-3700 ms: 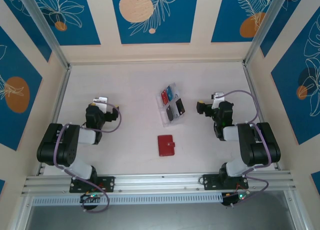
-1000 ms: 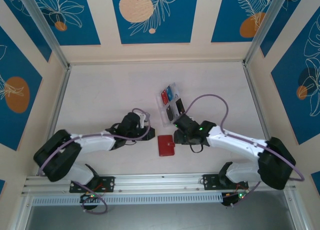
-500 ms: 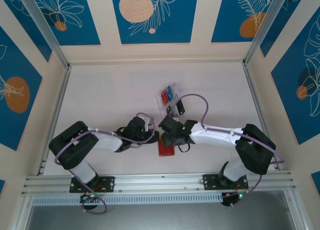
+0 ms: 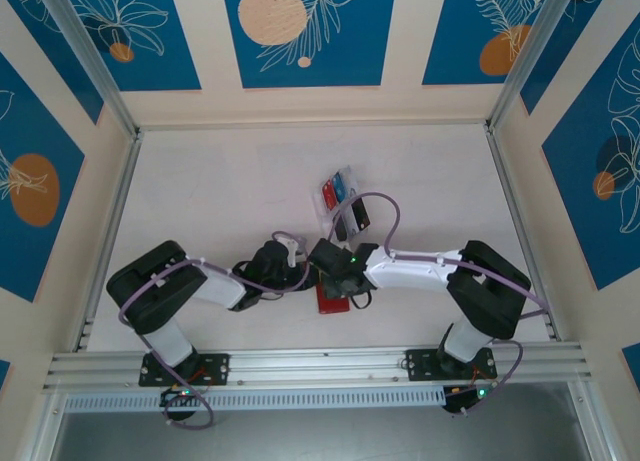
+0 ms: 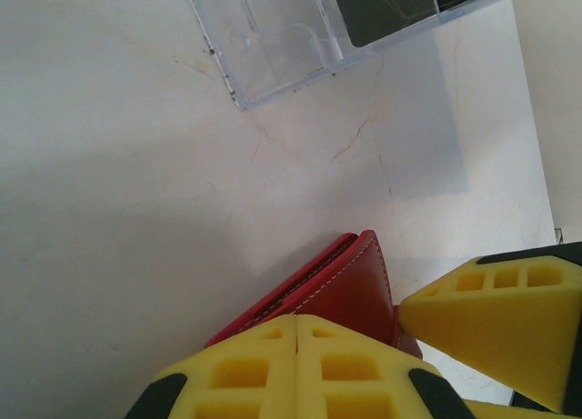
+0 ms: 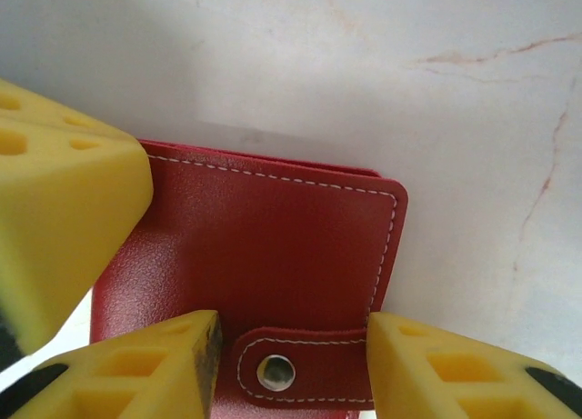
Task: Put the credit cards into the card holder
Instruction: Open the button on the card holder.
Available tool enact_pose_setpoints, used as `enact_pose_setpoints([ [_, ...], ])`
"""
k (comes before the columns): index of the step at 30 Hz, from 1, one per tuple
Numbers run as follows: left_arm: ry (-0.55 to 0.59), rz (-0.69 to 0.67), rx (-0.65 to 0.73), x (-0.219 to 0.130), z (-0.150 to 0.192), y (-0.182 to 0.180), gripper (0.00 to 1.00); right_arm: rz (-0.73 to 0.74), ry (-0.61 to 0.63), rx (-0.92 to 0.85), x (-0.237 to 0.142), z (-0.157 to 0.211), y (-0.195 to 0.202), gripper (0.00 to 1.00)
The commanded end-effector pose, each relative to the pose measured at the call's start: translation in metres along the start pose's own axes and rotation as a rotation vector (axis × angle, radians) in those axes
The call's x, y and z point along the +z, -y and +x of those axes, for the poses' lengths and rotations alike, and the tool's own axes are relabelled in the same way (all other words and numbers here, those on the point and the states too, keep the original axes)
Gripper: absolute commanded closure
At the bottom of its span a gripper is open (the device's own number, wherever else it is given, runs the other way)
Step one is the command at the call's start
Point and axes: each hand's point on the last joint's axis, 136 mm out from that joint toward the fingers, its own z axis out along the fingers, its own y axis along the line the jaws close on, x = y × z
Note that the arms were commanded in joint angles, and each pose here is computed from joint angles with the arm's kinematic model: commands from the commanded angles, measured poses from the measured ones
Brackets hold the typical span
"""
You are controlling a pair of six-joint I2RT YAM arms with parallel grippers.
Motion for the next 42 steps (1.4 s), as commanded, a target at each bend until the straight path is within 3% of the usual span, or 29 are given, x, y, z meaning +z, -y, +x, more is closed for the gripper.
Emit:
enact_pose_setpoints([
  [1,-0.049,-0.058,-0.026,0.003,0.021,-0.019,1.0,0.067,-0.023,-0.009,0.004,0.006,0.005,0.57],
  [4,-0.047,-0.061,-0.026,0.002,0.021,-0.02,1.0,0.124,-0.036,-0.001,0.008,0.011,0.013,0.61],
  [10,-0.047,-0.083,-0.025,0.0,0.026,-0.028,1.0,0.212,-0.017,0.014,0.005,0.011,0.028,0.82],
  [16,-0.049,-0.114,-0.019,-0.002,0.029,-0.036,1.0,0.189,0.049,0.01,-0.017,0.0,0.028,0.99],
  [24,-0.054,-0.133,-0.014,-0.001,0.032,-0.042,1.0,0.064,0.07,0.112,-0.028,-0.004,0.041,0.99],
  [30,-0.061,-0.123,-0.009,-0.001,0.033,-0.038,1.0,0.039,0.065,0.361,-0.013,0.005,0.084,0.61],
  [33,-0.065,-0.124,-0.007,0.0,0.034,-0.039,1.0,0.055,0.124,0.424,-0.02,0.004,0.095,0.53],
  [36,-0.067,-0.123,-0.007,0.0,0.035,-0.038,1.0,0.068,0.213,0.382,-0.042,-0.007,0.091,0.57],
  [42,-0.068,-0.123,-0.008,0.002,0.037,-0.038,1.0,-0.024,0.237,0.219,-0.07,-0.021,0.044,0.82],
])
